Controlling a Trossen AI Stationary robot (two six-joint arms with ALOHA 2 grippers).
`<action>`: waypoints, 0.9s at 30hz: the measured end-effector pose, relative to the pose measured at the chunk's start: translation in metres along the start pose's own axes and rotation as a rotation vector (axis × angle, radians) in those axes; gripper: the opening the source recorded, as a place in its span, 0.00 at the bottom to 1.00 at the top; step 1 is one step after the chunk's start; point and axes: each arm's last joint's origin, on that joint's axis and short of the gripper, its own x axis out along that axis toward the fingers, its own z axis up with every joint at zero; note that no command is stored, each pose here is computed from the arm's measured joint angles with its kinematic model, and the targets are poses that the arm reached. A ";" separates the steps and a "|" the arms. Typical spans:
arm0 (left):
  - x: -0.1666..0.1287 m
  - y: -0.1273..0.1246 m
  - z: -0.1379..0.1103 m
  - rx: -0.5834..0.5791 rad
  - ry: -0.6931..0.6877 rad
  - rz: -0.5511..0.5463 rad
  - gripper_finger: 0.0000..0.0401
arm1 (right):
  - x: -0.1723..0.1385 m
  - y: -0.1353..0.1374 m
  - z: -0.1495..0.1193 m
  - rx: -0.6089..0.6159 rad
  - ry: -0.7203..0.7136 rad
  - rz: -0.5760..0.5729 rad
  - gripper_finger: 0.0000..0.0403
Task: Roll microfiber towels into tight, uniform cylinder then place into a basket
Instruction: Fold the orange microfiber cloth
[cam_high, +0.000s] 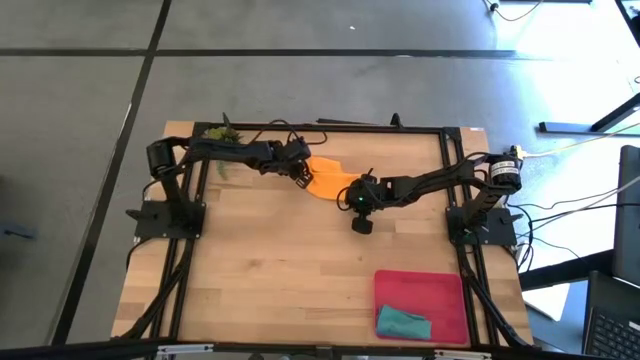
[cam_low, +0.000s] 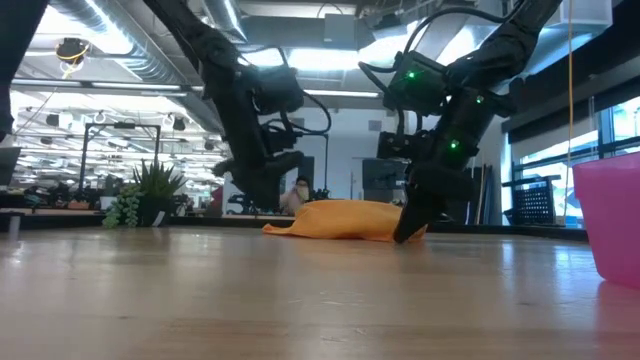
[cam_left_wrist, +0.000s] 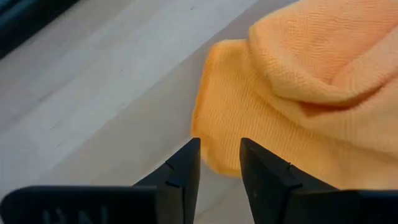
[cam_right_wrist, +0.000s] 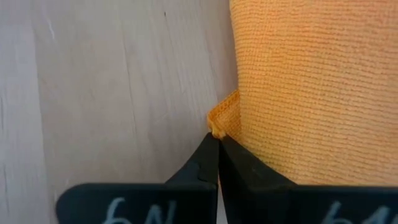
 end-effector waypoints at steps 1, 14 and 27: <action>0.004 -0.001 -0.001 0.000 0.001 0.001 0.26 | 0.000 0.000 0.000 0.000 0.000 0.000 0.01; 0.019 -0.002 -0.005 0.031 0.018 0.030 0.26 | 0.000 0.000 0.000 0.000 0.000 0.000 0.01; 0.020 -0.001 -0.005 0.006 -0.001 0.080 0.26 | 0.000 0.000 0.000 0.000 0.000 0.000 0.01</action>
